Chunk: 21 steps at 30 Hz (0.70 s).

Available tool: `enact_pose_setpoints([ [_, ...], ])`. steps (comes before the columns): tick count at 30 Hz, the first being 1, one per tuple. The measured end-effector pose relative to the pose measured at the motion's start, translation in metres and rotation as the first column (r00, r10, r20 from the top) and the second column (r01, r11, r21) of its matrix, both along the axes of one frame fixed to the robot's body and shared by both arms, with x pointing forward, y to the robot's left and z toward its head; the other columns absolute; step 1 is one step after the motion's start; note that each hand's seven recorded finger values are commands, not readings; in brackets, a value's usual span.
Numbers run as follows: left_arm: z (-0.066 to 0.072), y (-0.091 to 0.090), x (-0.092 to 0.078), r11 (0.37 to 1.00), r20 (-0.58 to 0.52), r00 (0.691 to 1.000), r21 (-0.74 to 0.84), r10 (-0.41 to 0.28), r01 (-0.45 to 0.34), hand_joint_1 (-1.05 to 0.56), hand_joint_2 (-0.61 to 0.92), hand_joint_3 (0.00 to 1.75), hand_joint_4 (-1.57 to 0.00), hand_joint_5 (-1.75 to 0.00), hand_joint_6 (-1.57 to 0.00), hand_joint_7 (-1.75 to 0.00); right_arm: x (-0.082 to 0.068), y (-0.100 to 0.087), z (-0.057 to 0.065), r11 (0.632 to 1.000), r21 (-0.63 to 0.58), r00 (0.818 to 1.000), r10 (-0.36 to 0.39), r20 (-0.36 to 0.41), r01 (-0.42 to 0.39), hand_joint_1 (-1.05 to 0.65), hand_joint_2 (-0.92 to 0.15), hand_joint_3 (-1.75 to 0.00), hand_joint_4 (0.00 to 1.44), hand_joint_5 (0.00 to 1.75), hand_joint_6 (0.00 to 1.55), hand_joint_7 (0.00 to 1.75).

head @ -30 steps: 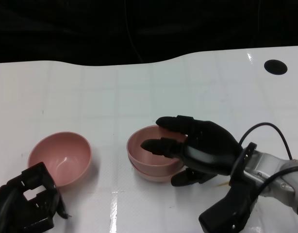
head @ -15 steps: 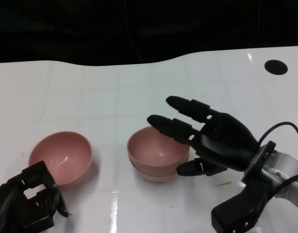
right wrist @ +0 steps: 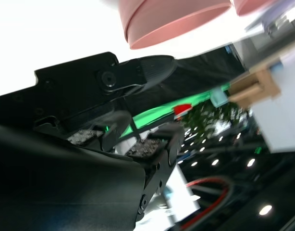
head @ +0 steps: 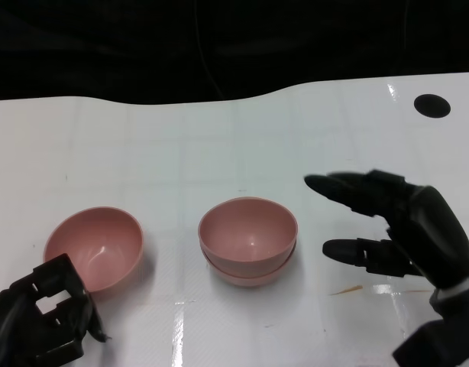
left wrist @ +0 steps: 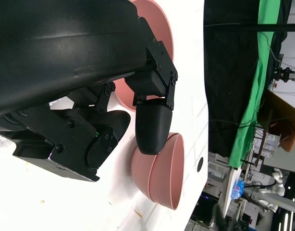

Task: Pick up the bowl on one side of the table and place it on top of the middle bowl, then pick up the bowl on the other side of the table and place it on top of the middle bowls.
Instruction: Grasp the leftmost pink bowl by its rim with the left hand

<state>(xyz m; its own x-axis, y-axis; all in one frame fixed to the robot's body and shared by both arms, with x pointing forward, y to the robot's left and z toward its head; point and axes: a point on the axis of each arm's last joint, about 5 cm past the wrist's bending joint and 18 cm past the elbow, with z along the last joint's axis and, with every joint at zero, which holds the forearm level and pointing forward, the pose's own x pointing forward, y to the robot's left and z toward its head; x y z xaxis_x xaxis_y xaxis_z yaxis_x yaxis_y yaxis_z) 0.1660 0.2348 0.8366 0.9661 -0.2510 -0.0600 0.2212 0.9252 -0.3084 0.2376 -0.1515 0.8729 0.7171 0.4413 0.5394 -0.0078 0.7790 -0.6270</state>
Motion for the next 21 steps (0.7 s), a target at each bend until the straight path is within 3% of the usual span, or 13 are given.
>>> enact_pose_setpoints([
  [4,0.0,0.001,0.0,1.0,-0.001,1.0,-0.001,0.004,-0.004,0.02,0.58,1.27,-0.79,-1.75,-0.73,-1.6,-0.005,0.0,-0.008,0.993,0.118,0.998,-0.003,-0.058,0.01,-0.1,-0.92,-0.26,0.97,0.99,1.2,0.08],
  [5,0.0,0.001,0.0,1.0,0.001,1.0,0.0,0.006,-0.006,0.03,0.58,1.26,-0.8,-1.75,-0.73,-1.6,-0.007,-0.001,-0.011,0.99,0.141,0.997,-0.008,-0.082,0.02,-0.11,-0.91,-0.35,0.94,1.33,1.27,0.13],
  [7,0.0,0.002,-0.001,1.0,0.013,1.0,0.005,0.016,-0.016,0.03,0.57,1.27,-0.8,-1.75,-0.73,-1.6,-0.011,-0.003,-0.016,0.981,0.187,0.99,-0.022,-0.139,0.048,-0.11,-0.87,-0.48,0.91,1.53,1.3,0.2],
  [8,0.001,0.003,-0.001,1.0,0.022,1.0,0.01,0.022,-0.022,0.02,0.57,1.27,-0.8,-1.75,-0.73,-1.6,-0.013,-0.004,-0.019,0.977,0.205,0.986,-0.023,-0.167,0.057,-0.1,-0.74,-0.73,0.95,1.48,1.24,0.41],
  [9,0.001,0.004,-0.001,1.0,0.03,0.999,0.014,0.027,-0.027,0.02,0.57,1.27,-0.8,-1.75,-0.73,-1.6,-0.015,-0.005,-0.021,0.973,0.22,0.98,-0.024,-0.195,0.068,-0.1,-0.68,-0.86,0.96,1.46,1.16,0.59],
  [11,0.002,0.004,-0.002,0.999,0.035,0.999,0.022,0.036,-0.037,0.01,0.58,1.27,-0.8,-1.75,-0.73,-1.62,-0.017,-0.007,-0.024,0.965,0.249,0.969,-0.016,-0.245,0.079,-0.1,-0.64,-0.96,0.95,1.49,1.01,0.97],
  [14,0.002,0.004,-0.004,0.999,0.04,0.998,0.028,0.041,-0.042,0.01,0.57,1.26,-0.8,-1.75,-0.72,-1.63,-0.021,-0.009,-0.028,0.944,0.318,0.946,0.018,-0.324,0.091,-0.15,-0.64,-0.97,0.83,1.67,0.87,1.34],
  [16,0.003,0.004,-0.005,0.998,0.043,0.998,0.032,0.051,-0.052,0.01,0.57,1.26,-0.8,-1.75,-0.72,-1.63,-0.024,-0.009,-0.032,0.917,0.384,0.914,0.058,-0.401,0.11,-0.15,-0.64,-0.98,0.81,1.72,0.84,1.44],
  [18,0.003,0.004,-0.006,0.998,0.043,0.997,0.034,0.06,-0.061,0.01,0.57,1.25,-0.79,-1.75,-0.71,-1.64,-0.026,-0.007,-0.035,0.873,0.472,0.865,0.139,-0.482,0.123,-0.17,-0.65,-1.02,0.85,1.74,0.8,1.57],
  [20,0.003,0.003,-0.006,0.997,0.047,0.997,0.037,0.062,-0.064,0.01,0.57,1.25,-0.79,-1.75,-0.71,-1.64,-0.024,-0.007,-0.037,0.814,0.568,0.793,0.266,-0.548,0.12,-0.17,-0.65,-1.03,0.89,1.75,0.8,1.62],
  [21,0.004,0.003,-0.005,0.997,0.049,0.997,0.041,0.065,-0.067,0.01,0.57,1.25,-0.79,-1.75,-0.71,-1.64,-0.023,-0.008,-0.037,0.778,0.617,0.747,0.34,-0.571,0.118,-0.17,-0.63,-1.02,0.91,1.75,0.79,1.62],
])
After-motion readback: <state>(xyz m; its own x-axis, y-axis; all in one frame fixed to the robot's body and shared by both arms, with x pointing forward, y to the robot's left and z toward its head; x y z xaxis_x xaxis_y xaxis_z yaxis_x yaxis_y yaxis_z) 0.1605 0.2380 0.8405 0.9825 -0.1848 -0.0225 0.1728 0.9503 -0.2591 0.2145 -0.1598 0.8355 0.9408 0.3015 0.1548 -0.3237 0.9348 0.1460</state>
